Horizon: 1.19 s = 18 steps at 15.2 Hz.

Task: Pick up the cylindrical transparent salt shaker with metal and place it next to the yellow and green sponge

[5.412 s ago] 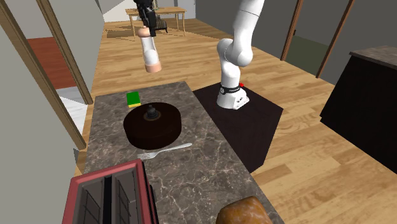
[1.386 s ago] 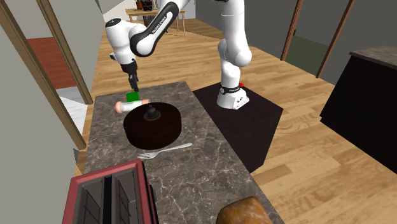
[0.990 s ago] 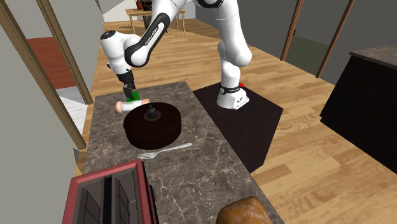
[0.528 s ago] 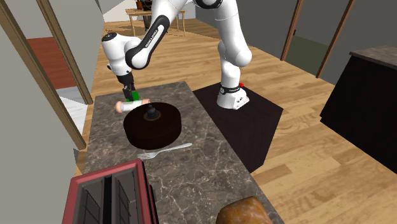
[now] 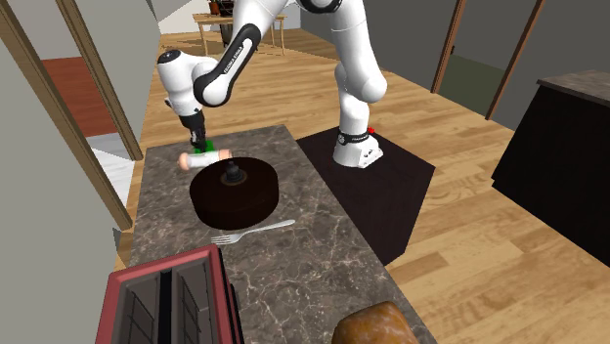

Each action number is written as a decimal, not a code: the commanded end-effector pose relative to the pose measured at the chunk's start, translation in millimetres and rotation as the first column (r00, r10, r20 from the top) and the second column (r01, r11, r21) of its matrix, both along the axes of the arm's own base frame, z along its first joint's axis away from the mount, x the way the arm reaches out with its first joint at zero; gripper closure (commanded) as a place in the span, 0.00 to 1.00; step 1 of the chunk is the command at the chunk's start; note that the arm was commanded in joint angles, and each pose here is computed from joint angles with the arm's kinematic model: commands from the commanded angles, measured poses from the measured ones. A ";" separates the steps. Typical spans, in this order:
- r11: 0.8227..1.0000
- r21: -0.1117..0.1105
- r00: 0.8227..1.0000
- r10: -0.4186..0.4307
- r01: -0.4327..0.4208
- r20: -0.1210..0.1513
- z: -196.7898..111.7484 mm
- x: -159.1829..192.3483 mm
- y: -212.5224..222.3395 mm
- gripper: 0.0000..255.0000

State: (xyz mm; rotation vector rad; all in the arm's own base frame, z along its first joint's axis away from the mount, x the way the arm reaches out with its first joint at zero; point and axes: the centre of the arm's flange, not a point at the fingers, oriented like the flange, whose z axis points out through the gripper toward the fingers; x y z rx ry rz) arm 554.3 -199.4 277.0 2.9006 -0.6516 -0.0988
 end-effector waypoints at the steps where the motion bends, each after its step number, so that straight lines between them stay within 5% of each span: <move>1: 1.000 0.012 0.999 0.004 -0.003 -0.034 -17.0 -5.4 6.0 1.00; 7: 1.000 0.011 0.999 0.004 -0.003 -0.034 -16.0 -7.0 5.5 1.00; 8: 1.000 0.011 0.999 0.004 -0.003 -0.034 -16.0 -7.1 5.5 0.00; 12: 0.980 0.197 0.992 -0.011 0.036 -0.125 0.4 47.3 3.2 0.00; 18: 0.980 0.197 0.992 -0.011 0.036 -0.125 -30.4 40.2 4.8 0.00</move>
